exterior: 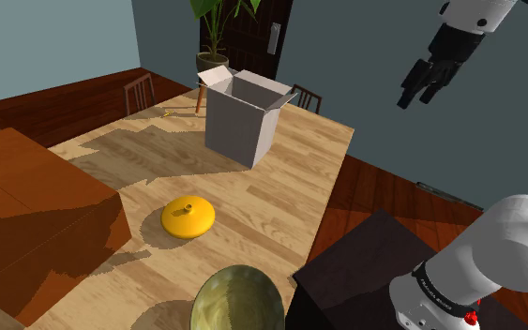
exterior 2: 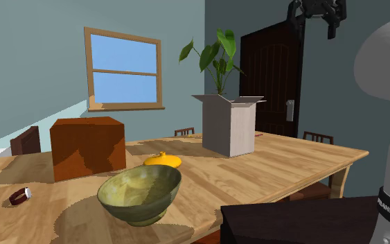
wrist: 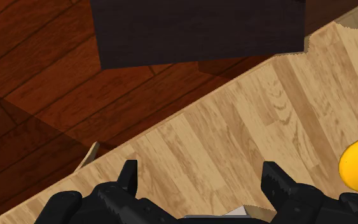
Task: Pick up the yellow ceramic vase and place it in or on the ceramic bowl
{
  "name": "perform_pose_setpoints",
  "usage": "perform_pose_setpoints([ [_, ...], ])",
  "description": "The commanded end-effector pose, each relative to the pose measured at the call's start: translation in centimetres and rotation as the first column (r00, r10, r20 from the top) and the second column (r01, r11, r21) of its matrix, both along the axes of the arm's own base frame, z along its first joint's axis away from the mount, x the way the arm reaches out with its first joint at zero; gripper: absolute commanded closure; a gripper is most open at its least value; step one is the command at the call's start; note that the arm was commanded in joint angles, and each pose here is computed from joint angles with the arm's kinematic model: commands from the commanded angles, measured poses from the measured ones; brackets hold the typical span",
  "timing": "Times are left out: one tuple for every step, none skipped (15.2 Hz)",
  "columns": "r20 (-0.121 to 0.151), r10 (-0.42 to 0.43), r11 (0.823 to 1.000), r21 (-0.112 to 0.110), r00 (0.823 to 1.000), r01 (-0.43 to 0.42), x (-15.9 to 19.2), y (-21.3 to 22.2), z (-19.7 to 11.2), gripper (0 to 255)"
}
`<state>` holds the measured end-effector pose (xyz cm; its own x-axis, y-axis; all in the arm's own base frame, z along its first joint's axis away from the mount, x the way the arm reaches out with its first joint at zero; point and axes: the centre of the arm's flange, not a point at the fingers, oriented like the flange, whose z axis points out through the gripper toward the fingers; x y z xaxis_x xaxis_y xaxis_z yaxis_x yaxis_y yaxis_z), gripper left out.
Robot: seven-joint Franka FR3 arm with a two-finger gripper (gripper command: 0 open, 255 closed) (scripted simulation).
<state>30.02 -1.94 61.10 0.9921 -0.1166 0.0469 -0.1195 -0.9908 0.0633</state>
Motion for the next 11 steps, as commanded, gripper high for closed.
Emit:
perform_pose_setpoints([
  [0.0, 0.0, 1.0, 0.0, 1.0, 0.0, 0.0, 0.0, 0.0, 0],
  [0.003, 0.0, 1.0, 0.001, 1.0, 0.0, 0.4, 1.0, -0.8, 0],
  [0.005, 0.0, 1.0, 0.001, 1.0, 0.0, 0.8, 1.9, -1.6, 0],
  [0.008, 0.0, 1.0, 0.002, 1.0, 0.0, 1.2, 2.9, -2.4, 0],
  [0.011, 0.0, 1.0, 0.002, 1.0, 0.0, 1.6, 3.8, -3.1, 0],
  [0.013, -0.001, 1.0, 0.003, 1.0, 0.0, 2.0, 4.8, -3.9, 0],
  [0.016, -0.001, 1.0, 0.004, 1.0, 0.001, 2.4, 5.7, -4.7, 0],
  [0.019, -0.001, 1.0, 0.004, 1.0, 0.001, 2.8, 6.7, -5.5, 0],
  [0.021, -0.001, 1.0, 0.005, 1.0, 0.001, 3.2, 7.7, -6.3, 0],
  [0.024, -0.001, 1.0, 0.005, 1.0, 0.001, 3.6, 8.6, -7.0, 0],
  [0.026, -0.001, 1.0, 0.006, 1.0, 0.001, 4.0, 9.6, -7.8, 0],
])
